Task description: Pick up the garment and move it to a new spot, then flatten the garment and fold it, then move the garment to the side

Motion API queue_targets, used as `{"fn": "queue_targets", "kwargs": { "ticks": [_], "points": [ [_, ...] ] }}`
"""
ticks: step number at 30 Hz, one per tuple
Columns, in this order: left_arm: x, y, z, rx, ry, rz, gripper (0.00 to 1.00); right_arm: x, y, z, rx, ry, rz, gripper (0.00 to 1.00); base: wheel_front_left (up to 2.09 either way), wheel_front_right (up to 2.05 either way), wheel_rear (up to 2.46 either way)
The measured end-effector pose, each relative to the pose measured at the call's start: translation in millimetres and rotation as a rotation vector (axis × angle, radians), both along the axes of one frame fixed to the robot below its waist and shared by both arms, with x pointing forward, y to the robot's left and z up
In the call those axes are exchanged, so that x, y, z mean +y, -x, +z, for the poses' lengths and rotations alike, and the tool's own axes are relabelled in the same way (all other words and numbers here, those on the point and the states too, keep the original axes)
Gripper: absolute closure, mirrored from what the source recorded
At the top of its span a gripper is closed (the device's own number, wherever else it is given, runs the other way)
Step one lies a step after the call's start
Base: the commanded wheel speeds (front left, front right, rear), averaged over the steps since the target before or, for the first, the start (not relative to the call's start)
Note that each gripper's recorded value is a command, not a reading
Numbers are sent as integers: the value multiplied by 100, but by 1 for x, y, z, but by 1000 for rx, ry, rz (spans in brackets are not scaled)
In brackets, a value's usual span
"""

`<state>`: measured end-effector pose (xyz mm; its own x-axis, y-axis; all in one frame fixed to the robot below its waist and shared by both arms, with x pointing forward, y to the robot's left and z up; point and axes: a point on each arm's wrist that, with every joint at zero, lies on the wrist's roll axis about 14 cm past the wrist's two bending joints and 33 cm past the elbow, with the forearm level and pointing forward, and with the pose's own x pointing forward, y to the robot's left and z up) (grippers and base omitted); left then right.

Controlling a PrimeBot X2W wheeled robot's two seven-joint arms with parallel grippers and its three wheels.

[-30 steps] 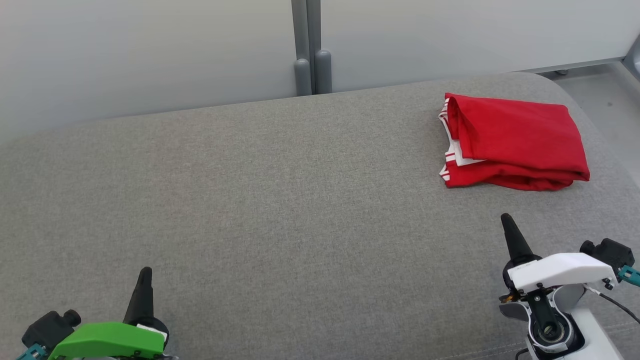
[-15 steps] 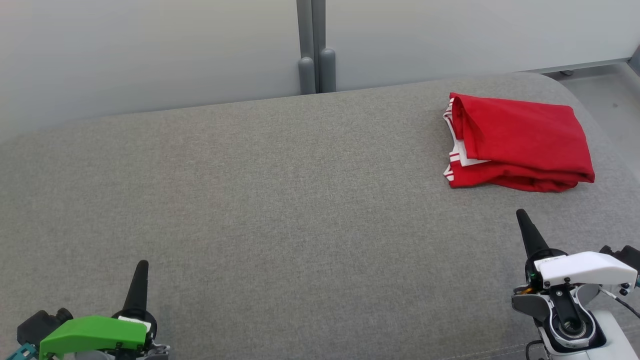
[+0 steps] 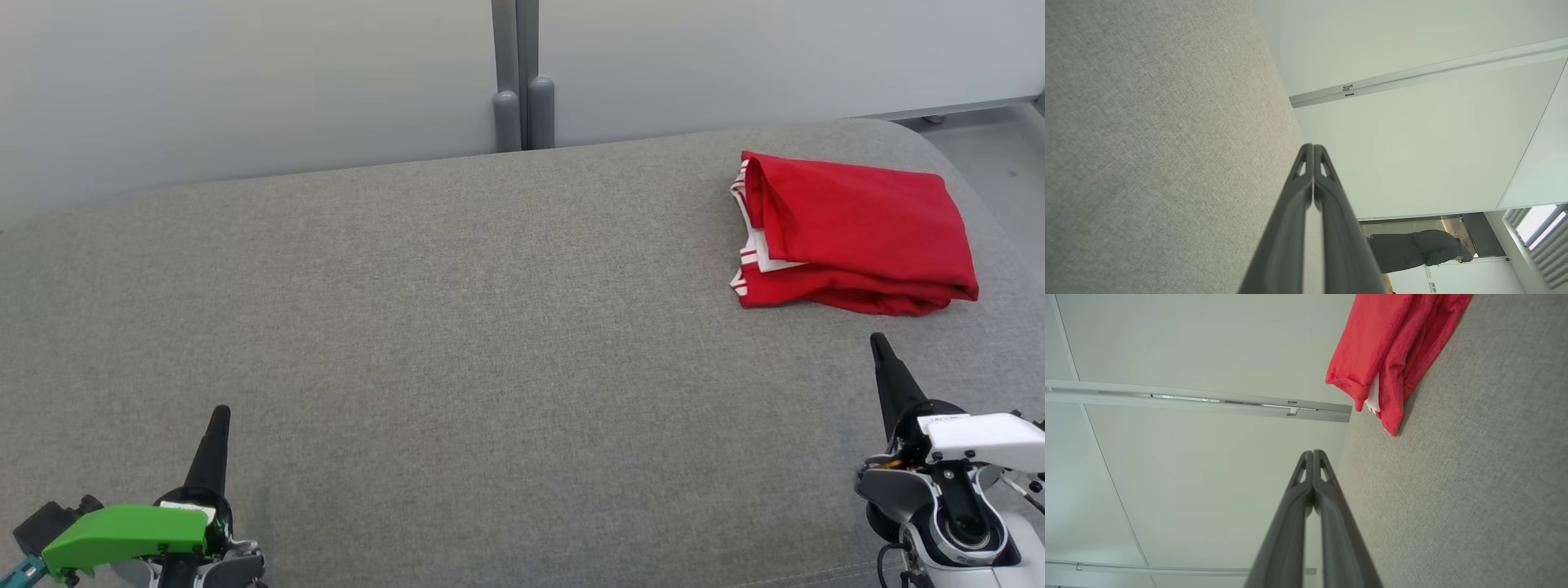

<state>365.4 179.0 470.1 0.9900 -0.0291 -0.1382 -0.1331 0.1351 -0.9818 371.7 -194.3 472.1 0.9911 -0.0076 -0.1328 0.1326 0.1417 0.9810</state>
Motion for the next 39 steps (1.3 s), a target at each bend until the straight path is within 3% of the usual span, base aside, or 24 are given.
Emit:
{"fn": "queue_targets", "kwargs": {
  "ticks": [12, 39],
  "points": [
    [4, -5, 4, -23, 148, 17, 100, -11, -2, 5, -36, -150, -40, 100, 0, 0, 0],
    [5, -6, 4, -26, 149, 20, 100, -11, -2, 4, -32, -156, -41, 100, 0, 0, 0]
  ]
}}
